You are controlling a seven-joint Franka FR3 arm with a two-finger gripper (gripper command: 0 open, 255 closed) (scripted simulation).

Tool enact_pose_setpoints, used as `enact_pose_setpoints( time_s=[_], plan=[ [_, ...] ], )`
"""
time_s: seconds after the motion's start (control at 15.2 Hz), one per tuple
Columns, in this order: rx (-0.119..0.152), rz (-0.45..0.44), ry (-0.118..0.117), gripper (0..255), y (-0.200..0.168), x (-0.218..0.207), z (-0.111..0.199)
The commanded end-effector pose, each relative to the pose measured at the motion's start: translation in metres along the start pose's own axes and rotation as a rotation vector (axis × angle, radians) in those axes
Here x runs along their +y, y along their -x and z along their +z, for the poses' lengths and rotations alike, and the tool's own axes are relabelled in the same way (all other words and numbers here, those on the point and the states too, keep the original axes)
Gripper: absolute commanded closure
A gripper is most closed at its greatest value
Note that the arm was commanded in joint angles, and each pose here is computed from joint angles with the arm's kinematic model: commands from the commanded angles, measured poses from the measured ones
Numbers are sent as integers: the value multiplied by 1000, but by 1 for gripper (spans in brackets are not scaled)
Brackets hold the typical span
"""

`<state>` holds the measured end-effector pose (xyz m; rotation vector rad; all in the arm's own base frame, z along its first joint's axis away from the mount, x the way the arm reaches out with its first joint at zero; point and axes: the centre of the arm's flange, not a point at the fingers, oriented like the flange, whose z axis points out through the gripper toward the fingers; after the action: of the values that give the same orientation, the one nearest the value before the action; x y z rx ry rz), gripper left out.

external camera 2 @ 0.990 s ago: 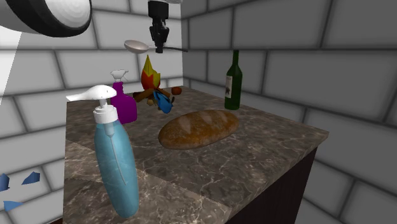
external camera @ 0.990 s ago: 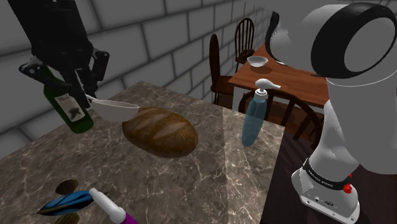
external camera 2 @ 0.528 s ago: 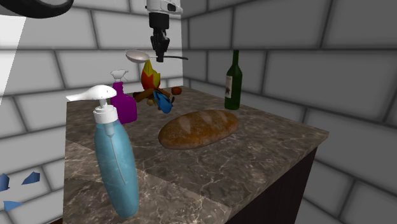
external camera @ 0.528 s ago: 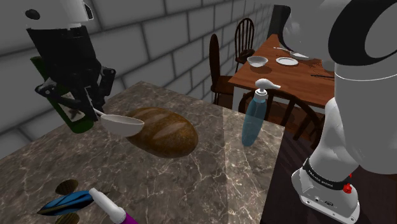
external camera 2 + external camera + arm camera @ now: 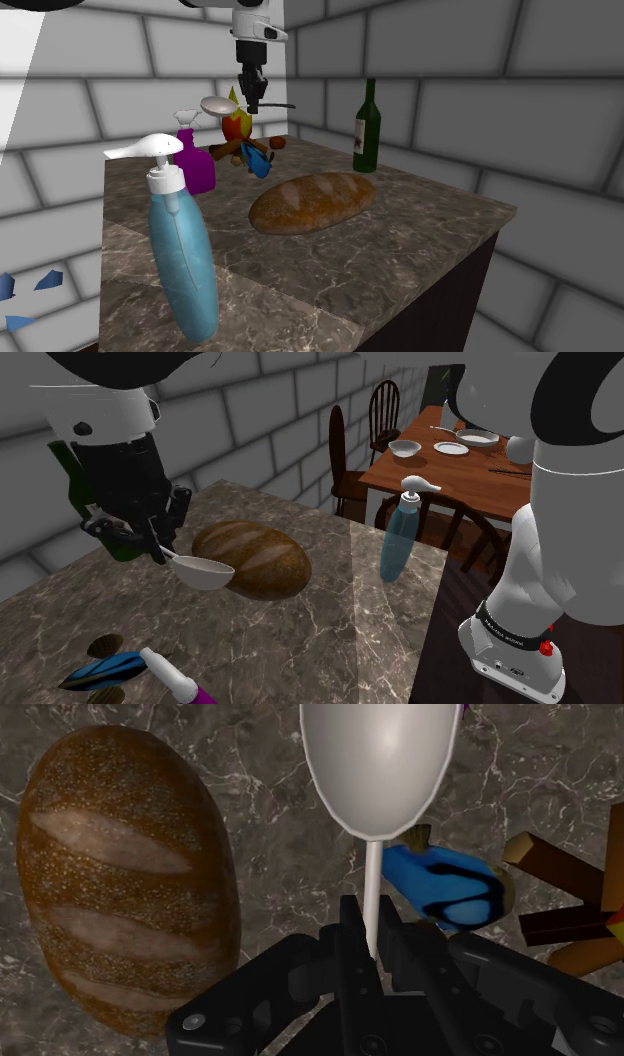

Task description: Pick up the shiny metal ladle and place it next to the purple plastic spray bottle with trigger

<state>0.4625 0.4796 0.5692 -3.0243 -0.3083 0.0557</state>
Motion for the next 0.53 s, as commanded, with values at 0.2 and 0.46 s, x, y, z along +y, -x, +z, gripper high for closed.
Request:
enact_pose_setpoints(
  time_s=[0.2, 0.46],
  plan=[
    [0, 0, 0, 255, -1, 3, 26],
    [0, 0, 0, 255, -1, 5, 47]
  ],
)
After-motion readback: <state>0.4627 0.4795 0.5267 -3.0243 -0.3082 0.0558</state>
